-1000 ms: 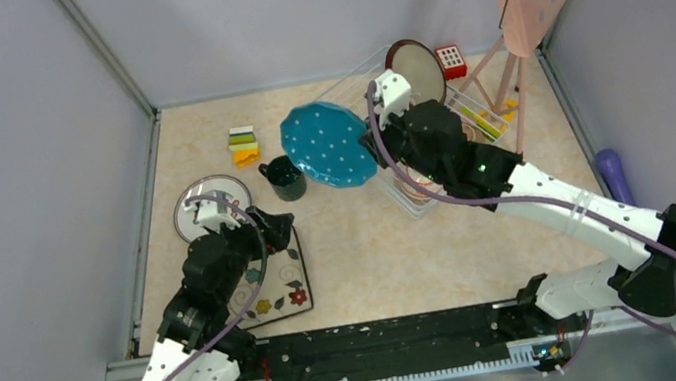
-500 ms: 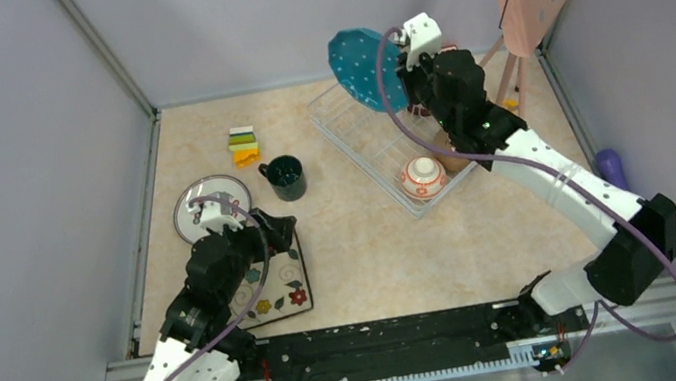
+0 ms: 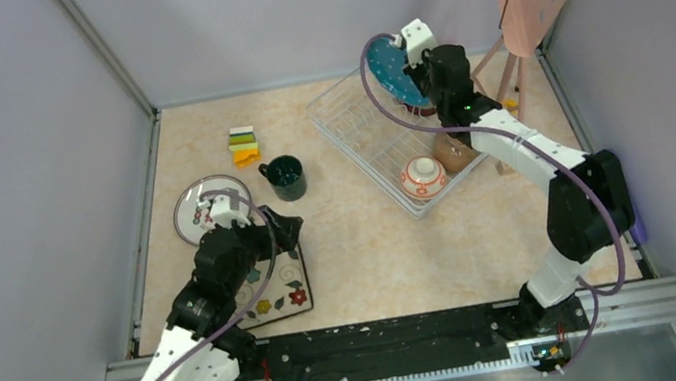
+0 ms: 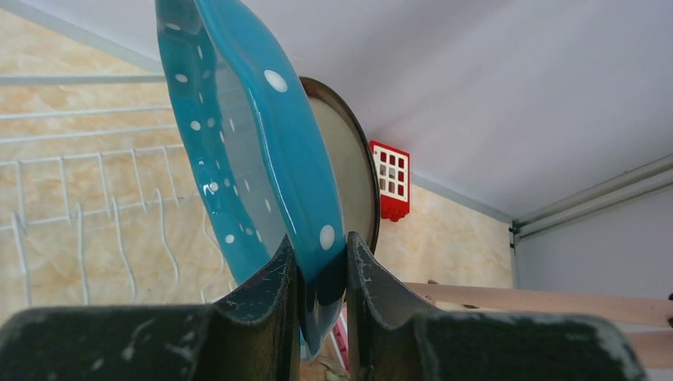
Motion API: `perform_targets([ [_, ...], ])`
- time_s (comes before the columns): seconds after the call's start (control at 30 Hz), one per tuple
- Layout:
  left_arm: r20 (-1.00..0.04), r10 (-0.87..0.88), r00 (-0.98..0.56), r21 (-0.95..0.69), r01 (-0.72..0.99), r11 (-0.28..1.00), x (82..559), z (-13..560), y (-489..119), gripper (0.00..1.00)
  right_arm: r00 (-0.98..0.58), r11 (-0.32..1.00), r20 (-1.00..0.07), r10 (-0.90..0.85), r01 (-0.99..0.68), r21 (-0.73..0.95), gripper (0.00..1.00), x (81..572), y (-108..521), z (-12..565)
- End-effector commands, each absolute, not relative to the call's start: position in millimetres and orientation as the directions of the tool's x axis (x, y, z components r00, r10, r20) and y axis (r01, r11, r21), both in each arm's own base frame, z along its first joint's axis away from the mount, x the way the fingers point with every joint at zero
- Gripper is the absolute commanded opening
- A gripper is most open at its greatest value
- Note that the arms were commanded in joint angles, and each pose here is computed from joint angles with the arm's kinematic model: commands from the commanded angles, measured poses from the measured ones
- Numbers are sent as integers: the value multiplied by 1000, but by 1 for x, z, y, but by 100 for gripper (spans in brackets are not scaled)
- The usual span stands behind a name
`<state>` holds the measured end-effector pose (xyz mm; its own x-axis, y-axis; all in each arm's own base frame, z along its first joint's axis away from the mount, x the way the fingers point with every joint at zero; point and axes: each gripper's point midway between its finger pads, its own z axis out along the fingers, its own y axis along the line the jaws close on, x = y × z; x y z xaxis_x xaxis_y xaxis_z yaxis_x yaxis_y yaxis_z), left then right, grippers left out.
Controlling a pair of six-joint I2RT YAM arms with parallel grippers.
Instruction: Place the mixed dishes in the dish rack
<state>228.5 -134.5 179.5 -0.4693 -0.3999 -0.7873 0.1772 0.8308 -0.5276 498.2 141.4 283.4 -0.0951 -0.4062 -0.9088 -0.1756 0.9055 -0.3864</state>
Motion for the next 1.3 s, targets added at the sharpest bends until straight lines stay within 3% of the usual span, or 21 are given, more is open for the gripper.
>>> perform_targets([
  [0.0, -790, -423, -444, -551, 208, 808, 236, 189, -142, 91, 207, 936, -920, -333, -48, -350, 0, 512, 141, 387],
  [0.23, -792, -416, -446, -544, 207, 813, 240, 188, -143, 91, 190, 933, -916, -353, -8, -361, 0, 522, 133, 373],
  [0.53, -789, -414, -454, -545, 208, 812, 243, 188, -146, 91, 217, 951, -928, -304, 15, -308, 0, 522, 130, 402],
  [1.27, -785, -407, -468, -544, 203, 814, 244, 182, -148, 91, 103, 924, -918, -382, 58, -378, 0, 540, 115, 329],
])
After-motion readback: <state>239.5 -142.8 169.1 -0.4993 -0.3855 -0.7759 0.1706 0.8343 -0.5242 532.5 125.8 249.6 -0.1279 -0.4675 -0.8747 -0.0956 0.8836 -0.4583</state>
